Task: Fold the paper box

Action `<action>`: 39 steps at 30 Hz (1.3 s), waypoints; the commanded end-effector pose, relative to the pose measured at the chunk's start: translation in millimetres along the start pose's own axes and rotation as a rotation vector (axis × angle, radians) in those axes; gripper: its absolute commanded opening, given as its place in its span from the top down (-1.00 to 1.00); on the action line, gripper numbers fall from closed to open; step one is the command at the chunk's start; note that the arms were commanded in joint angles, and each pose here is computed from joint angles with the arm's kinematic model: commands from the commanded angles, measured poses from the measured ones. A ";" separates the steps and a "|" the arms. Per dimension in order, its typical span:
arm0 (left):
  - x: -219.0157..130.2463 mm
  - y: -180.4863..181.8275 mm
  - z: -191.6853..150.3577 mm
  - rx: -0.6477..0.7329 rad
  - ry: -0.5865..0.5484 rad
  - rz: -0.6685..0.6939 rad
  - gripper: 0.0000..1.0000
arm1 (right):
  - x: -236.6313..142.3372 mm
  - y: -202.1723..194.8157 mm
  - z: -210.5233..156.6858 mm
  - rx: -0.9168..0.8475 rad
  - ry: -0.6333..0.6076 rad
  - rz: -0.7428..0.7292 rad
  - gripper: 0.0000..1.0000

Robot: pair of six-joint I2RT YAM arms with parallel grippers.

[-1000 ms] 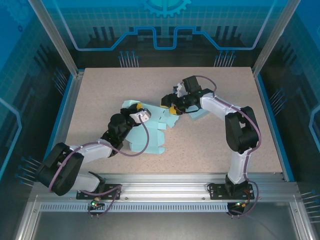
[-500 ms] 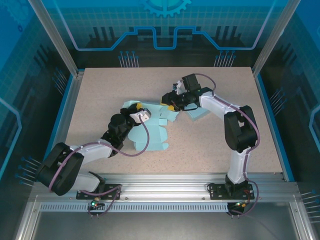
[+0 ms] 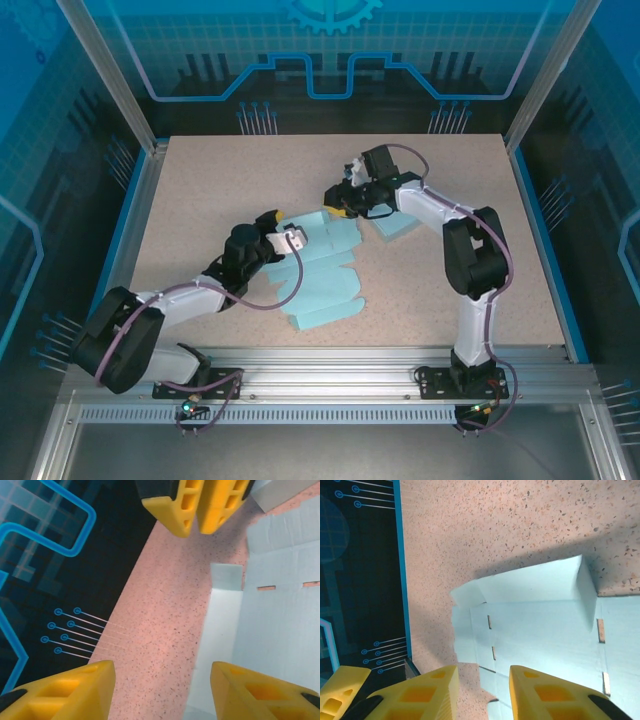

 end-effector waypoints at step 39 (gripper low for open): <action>106.9 -30.9 -76.7 -0.552 0.646 -0.992 -0.51 | -97.5 -31.7 -45.4 -0.258 -0.167 -0.309 -0.51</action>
Point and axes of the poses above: each hand's point on the last joint's axis, 136 mm out from that joint toward the fingers, its own x axis out along the fingers, its own y axis along the line the jaws close on, z = x × y, the point moved 1 cm from there along -x, back along the fingers
